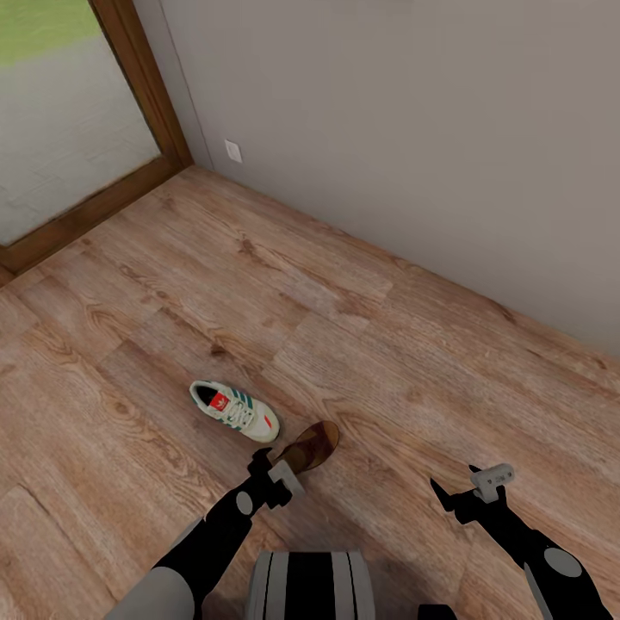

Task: Pick up the two gym shoes and the two sandals from the corridor floor and place them onto the hallstand (shoe rack) in the corridor, making sure they are on the rack and not on the floor. Arrange them so the two gym shoes are next to each other and the two sandals are next to each other.

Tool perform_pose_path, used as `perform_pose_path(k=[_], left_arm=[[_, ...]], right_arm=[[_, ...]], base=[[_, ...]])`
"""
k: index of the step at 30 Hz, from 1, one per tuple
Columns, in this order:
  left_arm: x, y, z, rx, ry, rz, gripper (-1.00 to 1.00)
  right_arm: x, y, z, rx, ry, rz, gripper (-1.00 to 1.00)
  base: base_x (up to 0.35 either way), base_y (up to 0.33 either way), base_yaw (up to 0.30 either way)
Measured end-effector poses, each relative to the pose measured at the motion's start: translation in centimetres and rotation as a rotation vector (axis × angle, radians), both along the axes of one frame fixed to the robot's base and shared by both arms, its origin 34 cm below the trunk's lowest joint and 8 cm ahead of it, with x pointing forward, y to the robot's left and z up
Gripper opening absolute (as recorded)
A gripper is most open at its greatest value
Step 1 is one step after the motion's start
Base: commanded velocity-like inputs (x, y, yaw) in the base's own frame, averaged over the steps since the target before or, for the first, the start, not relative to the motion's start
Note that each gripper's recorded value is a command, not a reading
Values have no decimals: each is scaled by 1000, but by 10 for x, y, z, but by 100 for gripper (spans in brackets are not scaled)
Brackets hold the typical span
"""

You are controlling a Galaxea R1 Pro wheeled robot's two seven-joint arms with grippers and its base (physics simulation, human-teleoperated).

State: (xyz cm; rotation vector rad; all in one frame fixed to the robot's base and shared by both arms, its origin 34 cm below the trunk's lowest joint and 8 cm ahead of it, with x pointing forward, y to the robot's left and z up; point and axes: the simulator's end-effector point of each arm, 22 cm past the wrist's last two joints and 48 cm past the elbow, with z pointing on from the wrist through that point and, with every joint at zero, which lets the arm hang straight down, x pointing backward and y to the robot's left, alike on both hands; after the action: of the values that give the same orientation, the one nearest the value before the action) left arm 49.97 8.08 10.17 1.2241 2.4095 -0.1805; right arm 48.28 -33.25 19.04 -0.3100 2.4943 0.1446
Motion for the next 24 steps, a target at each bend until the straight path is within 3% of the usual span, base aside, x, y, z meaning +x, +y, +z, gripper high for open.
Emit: perform_pose_path(k=[10, 24], left_arm=[[-1, -2, 0, 7, -8, -18, 100], [-26, -2, -25, 7, 50, -19, 100]], right_arm=[[0, 0, 0, 0, 0, 0, 100], [-20, 0, -25, 0, 60, 0, 100]], base=[[0, 0, 0], [0, 0, 0]])
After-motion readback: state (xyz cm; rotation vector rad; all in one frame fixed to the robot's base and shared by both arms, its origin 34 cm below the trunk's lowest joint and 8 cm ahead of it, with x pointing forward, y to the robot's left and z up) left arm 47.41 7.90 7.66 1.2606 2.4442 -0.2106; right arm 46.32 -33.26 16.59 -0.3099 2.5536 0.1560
